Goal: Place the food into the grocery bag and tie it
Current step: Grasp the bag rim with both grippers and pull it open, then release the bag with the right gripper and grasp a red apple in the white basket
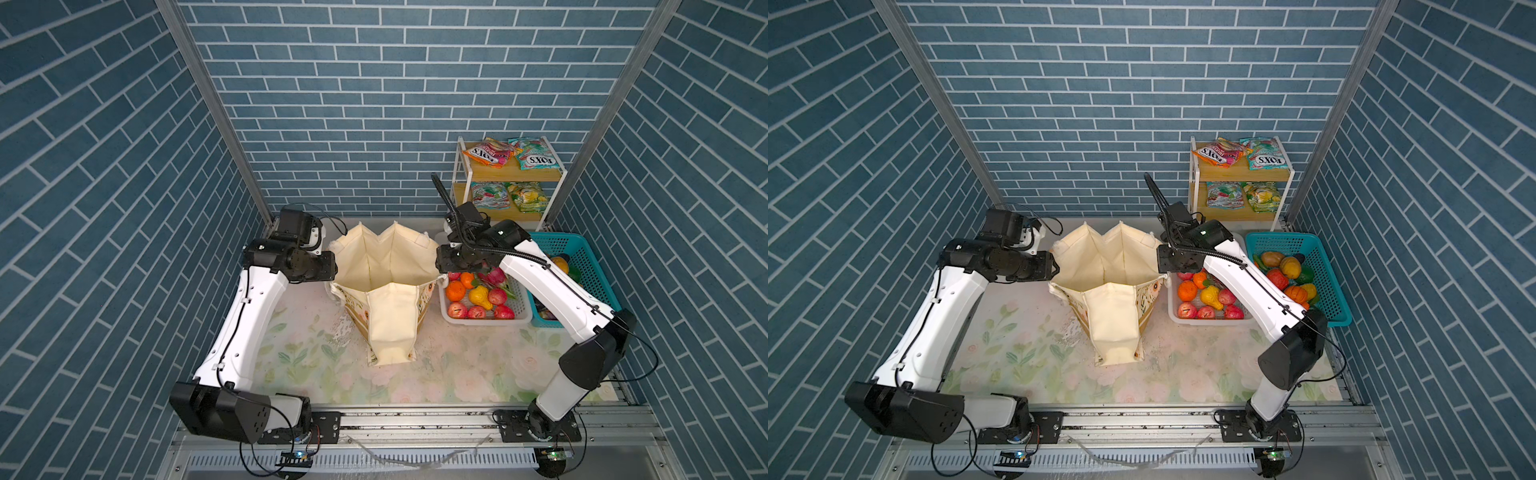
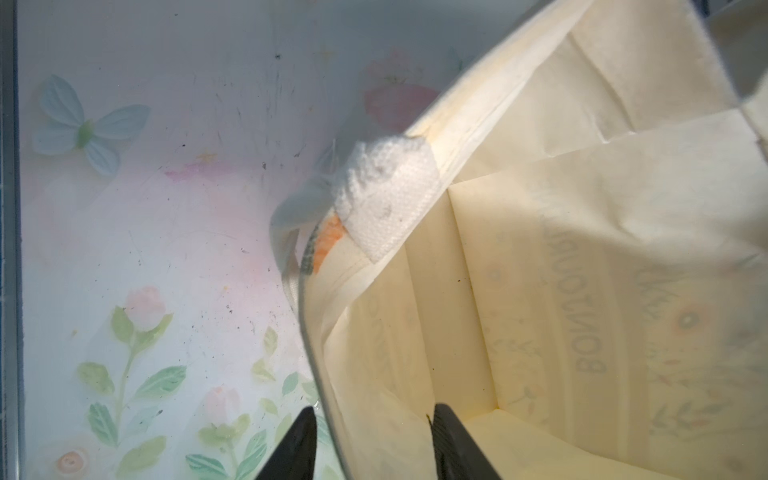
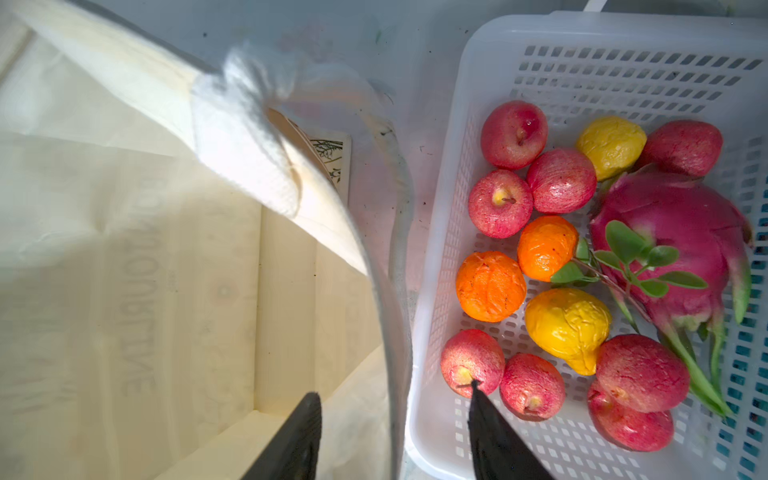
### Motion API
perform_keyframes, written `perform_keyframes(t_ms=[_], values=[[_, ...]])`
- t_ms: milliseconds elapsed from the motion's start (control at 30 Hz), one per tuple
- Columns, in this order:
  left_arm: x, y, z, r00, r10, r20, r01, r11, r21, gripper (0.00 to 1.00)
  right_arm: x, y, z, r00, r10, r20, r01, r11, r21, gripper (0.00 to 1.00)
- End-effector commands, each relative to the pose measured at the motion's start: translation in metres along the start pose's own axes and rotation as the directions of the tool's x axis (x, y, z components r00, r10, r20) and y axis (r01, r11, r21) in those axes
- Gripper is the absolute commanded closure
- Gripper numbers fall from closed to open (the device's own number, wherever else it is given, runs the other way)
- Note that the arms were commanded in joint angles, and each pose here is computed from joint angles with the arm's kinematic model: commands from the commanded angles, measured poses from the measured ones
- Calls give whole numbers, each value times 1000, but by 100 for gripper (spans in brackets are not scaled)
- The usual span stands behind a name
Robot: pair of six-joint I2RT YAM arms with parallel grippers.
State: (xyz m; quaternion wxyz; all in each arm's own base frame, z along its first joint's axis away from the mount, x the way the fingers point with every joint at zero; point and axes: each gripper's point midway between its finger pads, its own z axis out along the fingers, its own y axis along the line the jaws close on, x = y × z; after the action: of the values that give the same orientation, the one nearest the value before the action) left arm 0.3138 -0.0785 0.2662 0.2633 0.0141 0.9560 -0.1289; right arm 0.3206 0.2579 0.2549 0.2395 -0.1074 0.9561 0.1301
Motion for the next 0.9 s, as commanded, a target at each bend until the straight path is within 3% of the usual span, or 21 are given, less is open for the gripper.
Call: perform_keyframes(t_ms=[0, 333, 467, 667, 867], values=[[0, -7, 8, 1000, -8, -3, 8, 998, 64, 58, -1, 1, -5, 999, 36, 26, -35, 999, -37, 41], [0, 13, 30, 998, -64, 2, 63, 989, 131, 64, 4, -9, -22, 996, 40, 83, -36, 998, -55, 40], [3, 11, 42, 999, -37, 24, 32, 983, 181, 65, 3, -11, -35, 987, 26, 160, -13, 997, -82, 41], [11, 17, 46, 997, 2, 80, -16, 986, 168, 65, 2, -23, -60, 964, 9, 267, 10, 997, -72, 40], [12, 20, 41, 993, 3, 117, -20, 989, 145, 64, 5, -59, -81, 921, 68, 384, -65, 998, -21, 37]])
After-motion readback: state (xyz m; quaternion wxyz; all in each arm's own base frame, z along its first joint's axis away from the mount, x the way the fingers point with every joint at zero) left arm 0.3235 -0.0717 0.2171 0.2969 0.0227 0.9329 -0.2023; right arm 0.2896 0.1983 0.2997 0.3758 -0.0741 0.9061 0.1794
